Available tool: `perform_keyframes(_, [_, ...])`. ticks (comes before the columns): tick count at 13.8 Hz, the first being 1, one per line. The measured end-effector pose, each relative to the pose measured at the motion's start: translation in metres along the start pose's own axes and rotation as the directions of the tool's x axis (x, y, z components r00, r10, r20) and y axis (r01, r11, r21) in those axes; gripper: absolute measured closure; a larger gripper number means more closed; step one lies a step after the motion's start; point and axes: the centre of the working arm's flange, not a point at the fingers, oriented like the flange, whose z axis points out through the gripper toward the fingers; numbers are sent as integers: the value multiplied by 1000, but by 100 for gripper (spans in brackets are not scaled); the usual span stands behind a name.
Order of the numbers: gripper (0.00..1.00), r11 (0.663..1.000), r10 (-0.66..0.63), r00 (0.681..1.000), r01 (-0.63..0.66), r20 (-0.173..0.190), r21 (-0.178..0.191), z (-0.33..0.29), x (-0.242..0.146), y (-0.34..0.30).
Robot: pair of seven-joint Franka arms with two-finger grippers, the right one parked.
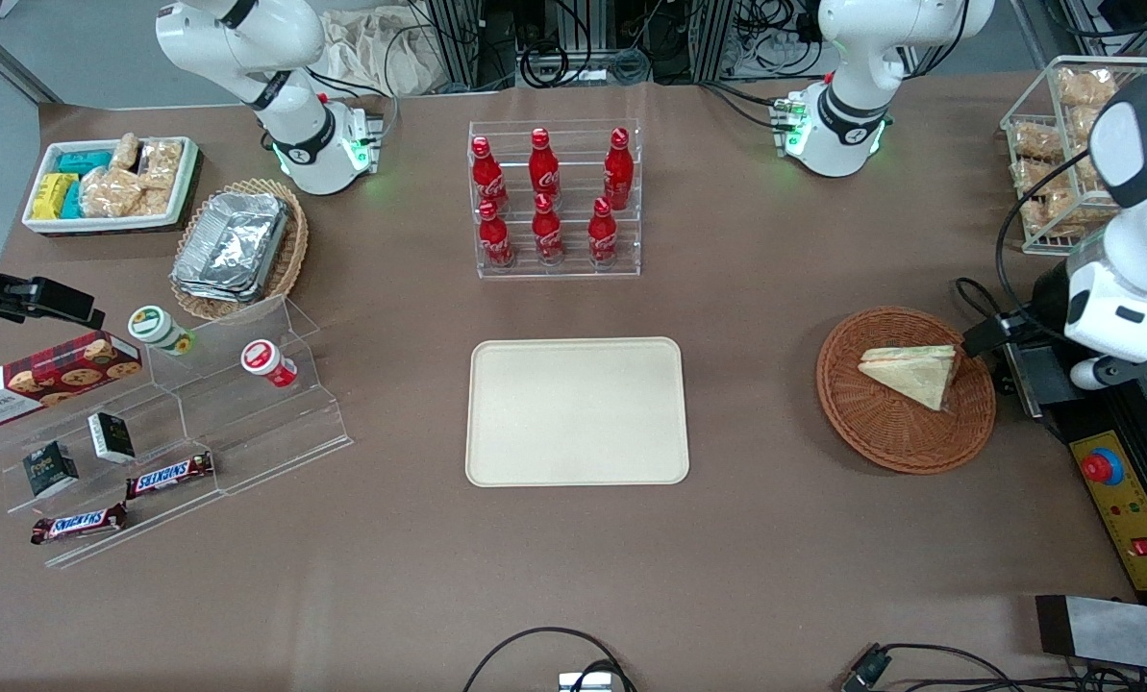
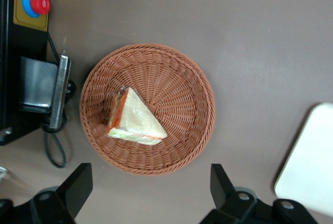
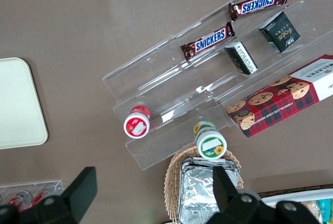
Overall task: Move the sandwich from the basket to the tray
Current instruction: 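Move the left gripper over the wrapped sandwich in the wicker basket, then lower the open left gripper and close it on the sandwich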
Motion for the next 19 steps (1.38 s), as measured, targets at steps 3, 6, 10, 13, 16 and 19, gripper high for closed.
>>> perform_keyframes(3, [0,994,-105,994,105,-15,-8,42,-4,-3])
perform_keyframes(6, [0,978,-206,978,206,-26,-20,84,-10,-16])
perform_keyframes(10, [0,947,-318,948,319,16,-35,114,-14,-49])
perform_keyframes(13, [0,927,-373,927,374,32,-29,123,-16,-59])
perform_keyframes(16, [0,897,-437,899,438,35,-50,135,-18,-72])
perform_keyframes(19, [0,871,-484,874,485,32,-79,151,-21,-86])
